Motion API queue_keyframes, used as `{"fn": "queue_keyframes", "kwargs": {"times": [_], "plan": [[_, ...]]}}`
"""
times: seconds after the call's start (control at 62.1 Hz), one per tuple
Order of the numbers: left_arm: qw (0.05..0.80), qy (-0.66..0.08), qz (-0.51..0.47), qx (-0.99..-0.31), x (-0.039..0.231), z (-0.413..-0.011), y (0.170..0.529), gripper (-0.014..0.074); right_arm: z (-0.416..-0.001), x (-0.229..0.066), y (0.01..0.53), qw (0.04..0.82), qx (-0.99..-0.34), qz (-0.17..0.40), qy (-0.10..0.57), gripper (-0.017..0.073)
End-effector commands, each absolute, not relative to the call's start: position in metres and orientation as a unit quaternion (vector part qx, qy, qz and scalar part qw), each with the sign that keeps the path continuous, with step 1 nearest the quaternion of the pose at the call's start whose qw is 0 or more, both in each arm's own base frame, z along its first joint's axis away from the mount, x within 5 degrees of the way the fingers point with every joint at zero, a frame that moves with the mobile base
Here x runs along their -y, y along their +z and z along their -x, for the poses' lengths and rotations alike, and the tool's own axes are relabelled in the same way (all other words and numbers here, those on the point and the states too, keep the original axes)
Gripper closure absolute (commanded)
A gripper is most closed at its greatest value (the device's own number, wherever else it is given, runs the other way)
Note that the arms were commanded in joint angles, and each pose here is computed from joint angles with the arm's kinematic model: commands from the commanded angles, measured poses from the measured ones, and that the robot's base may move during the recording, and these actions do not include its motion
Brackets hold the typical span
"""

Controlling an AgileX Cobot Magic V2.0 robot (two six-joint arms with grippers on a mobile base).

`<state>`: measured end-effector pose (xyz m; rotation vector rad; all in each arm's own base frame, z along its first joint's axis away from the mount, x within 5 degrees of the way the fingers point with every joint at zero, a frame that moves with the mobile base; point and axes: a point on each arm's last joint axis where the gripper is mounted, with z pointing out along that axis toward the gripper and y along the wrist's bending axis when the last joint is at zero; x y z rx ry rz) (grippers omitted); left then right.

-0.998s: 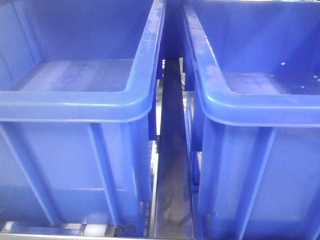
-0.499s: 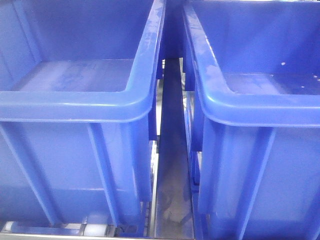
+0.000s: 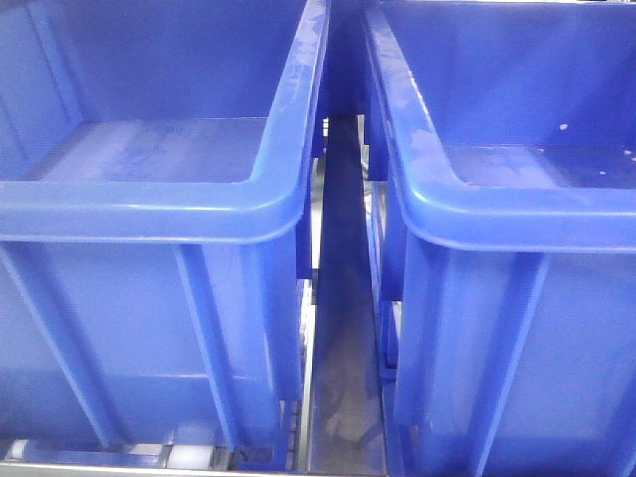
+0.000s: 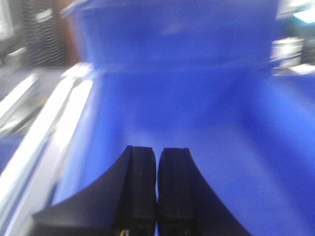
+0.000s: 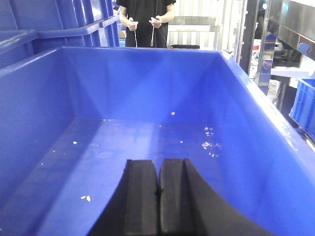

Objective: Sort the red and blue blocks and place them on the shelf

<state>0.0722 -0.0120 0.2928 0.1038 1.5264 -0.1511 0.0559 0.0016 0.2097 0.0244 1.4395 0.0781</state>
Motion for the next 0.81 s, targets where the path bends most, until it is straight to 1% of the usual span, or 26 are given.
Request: {"fn": "queue_keyframes", "kwargs": {"times": [0.0,0.129,0.354,0.564,0.692,0.741,0.789], "plan": [[0.752,-0.059,-0.034,-0.656,0.009,-0.071,0.297,0.0469,-0.051,0.0,0.226,0.794,-0.607,-0.015,0.034,0.0503],[0.75,-0.05,-0.039,-0.658,0.008,-0.067,0.278,0.0469,-0.051,0.0,0.226,0.794,-0.607,-0.015,0.034,0.0503],[0.767,-0.049,-0.037,-0.639,0.007,-0.058,0.246,0.0469,-0.051,0.0,0.226,0.794,-0.607,-0.015,0.034,0.0503],[0.782,-0.046,-0.039,-0.62,0.006,-0.05,0.231,0.0469,-0.051,0.0,0.226,0.794,-0.607,-0.015,0.034,0.0503],[0.788,-0.046,-0.038,-0.613,0.006,-0.052,0.223,0.0469,-0.051,0.0,0.226,0.794,-0.607,-0.015,0.034,0.0503],[0.798,-0.048,-0.034,-0.6,0.006,-0.052,0.22,0.0469,-0.051,0.0,0.226,0.794,-0.607,-0.015,0.034,0.0503],[0.792,-0.054,-0.03,-0.607,0.006,-0.053,0.219,0.0469,-0.051,0.0,0.226,0.794,-0.607,-0.015,0.034,0.0503]]}}
